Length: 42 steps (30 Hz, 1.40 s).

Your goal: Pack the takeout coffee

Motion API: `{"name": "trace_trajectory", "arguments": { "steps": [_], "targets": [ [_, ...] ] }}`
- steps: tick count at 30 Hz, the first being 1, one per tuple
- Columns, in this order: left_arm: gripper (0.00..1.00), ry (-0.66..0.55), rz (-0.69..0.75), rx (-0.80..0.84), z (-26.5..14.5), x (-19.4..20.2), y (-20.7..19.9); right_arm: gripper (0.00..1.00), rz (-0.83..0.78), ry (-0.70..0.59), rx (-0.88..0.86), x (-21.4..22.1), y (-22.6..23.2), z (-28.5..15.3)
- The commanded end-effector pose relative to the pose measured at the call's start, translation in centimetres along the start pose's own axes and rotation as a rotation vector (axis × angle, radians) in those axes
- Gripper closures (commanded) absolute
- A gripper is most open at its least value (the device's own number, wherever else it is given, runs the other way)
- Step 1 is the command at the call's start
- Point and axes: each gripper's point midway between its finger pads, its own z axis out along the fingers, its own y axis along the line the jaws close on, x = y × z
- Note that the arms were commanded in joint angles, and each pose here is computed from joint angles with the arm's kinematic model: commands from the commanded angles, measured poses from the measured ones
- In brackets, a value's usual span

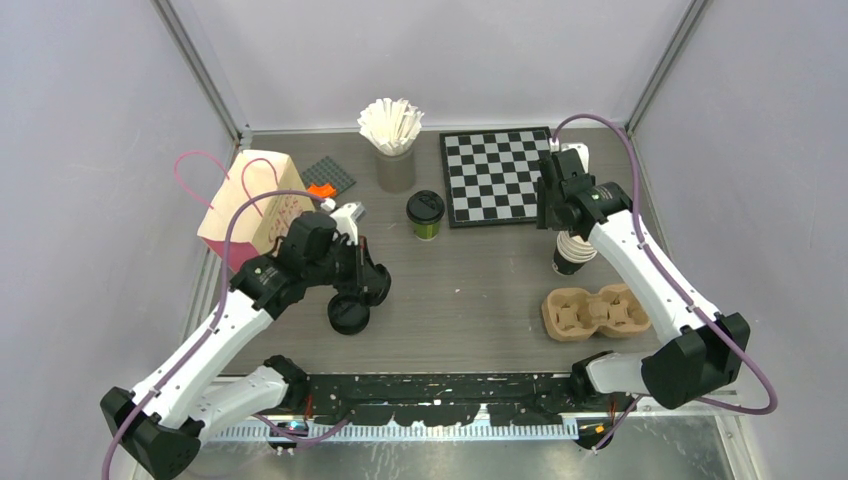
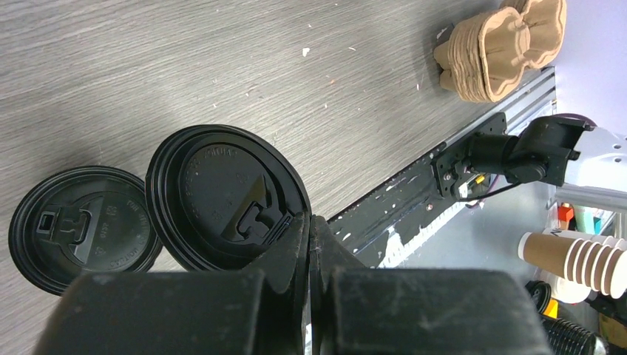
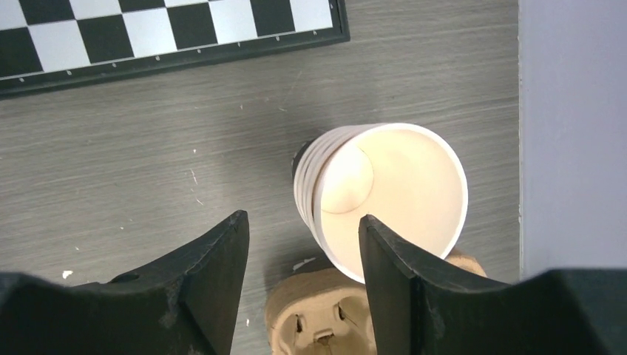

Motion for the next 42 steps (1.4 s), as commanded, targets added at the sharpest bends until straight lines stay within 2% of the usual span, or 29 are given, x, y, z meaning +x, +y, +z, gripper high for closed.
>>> {"name": "trace_trajectory", "arguments": {
  "steps": [1,16,27,30,36,42],
  "targets": [
    [1.0,-0.027,0.051,0.006,-0.2,-0.2,0.1,0.42,-0.014,-0.035,0.028,-1.3,-1.2,-1.4],
    [1.0,-0.005,0.046,-0.02,0.2,0.9,1.1,0.66,-0.02,0.037,-0.009,-0.3,-1.8,0.8],
    [1.0,-0.009,0.04,-0.026,0.2,0.9,1.3,0.68,-0.033,0.068,-0.01,0.1,-1.7,1.7],
    [1.0,-0.01,0.038,-0.033,0.3,1.0,1.5,0.71,-0.04,0.073,0.0,0.2,-1.9,1.9],
    [1.0,-0.014,0.04,-0.034,0.1,1.0,1.5,0.87,-0.046,0.073,0.019,0.1,-2.5,1.3],
    [1.0,-0.021,0.042,-0.042,-0.1,1.1,1.6,0.88,-0.051,0.066,0.038,-0.3,-3.0,0.7]
  ]
}}
